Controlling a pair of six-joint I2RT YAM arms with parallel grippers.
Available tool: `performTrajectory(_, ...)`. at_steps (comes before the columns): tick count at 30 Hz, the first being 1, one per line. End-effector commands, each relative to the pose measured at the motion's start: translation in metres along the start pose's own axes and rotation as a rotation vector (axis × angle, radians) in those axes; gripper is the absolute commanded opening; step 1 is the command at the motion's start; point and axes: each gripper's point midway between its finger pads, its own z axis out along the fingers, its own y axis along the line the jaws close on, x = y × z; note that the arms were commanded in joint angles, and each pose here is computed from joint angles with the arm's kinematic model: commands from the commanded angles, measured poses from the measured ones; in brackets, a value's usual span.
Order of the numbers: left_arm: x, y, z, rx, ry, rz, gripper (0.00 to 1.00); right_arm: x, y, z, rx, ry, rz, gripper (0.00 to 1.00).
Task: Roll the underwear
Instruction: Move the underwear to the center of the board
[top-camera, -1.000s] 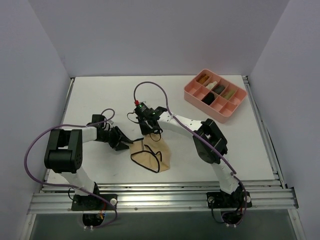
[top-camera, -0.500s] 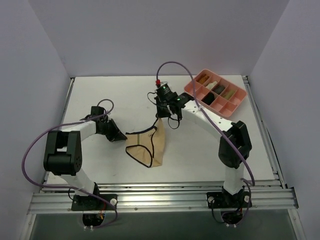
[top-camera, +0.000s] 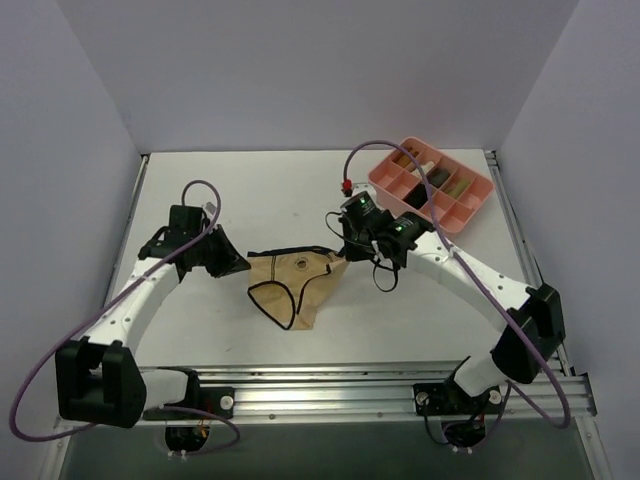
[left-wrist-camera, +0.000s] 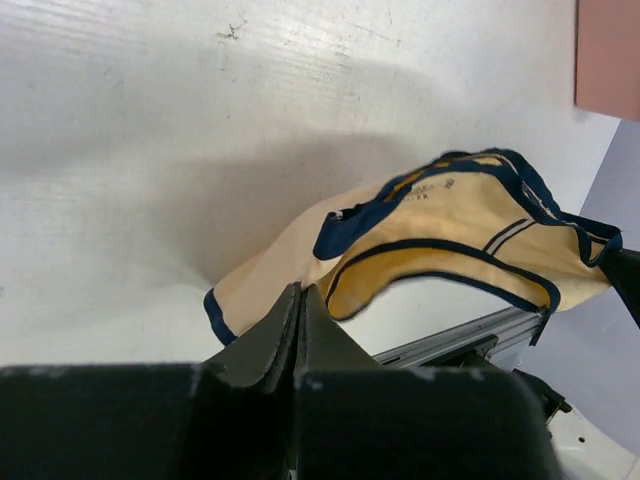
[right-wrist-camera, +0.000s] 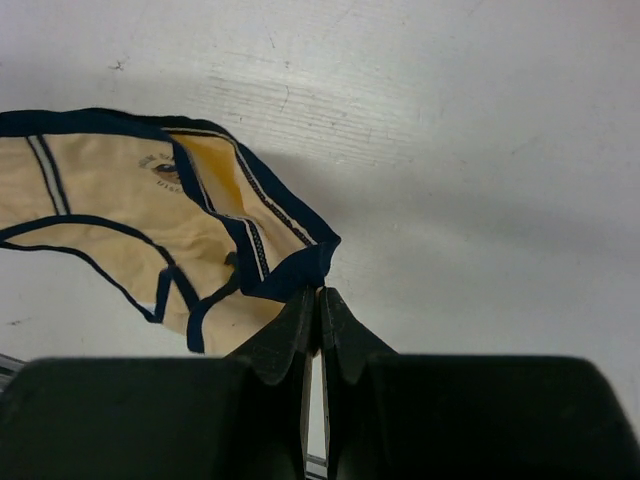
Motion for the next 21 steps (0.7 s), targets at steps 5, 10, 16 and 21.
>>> performTrajectory(5, 0.011, -0.013, -0.065, -0.006, -0.108, 0.067, 0.02, -0.008, 0.001, -0.075, -0.054, -0.189, 0.050, 0.00)
performTrajectory(10, 0.023, -0.011, -0.084, -0.005, -0.136, 0.056, 0.02, 0.008, 0.002, -0.091, -0.087, -0.212, 0.085, 0.00)
performTrajectory(16, 0.031, 0.007, -0.100, -0.070, -0.181, 0.036, 0.02, 0.032, -0.003, -0.085, -0.088, -0.192, 0.135, 0.00)
performTrajectory(21, 0.035, 0.021, -0.109, -0.132, -0.214, 0.002, 0.02, 0.036, -0.004, -0.077, -0.082, -0.219, 0.153, 0.00)
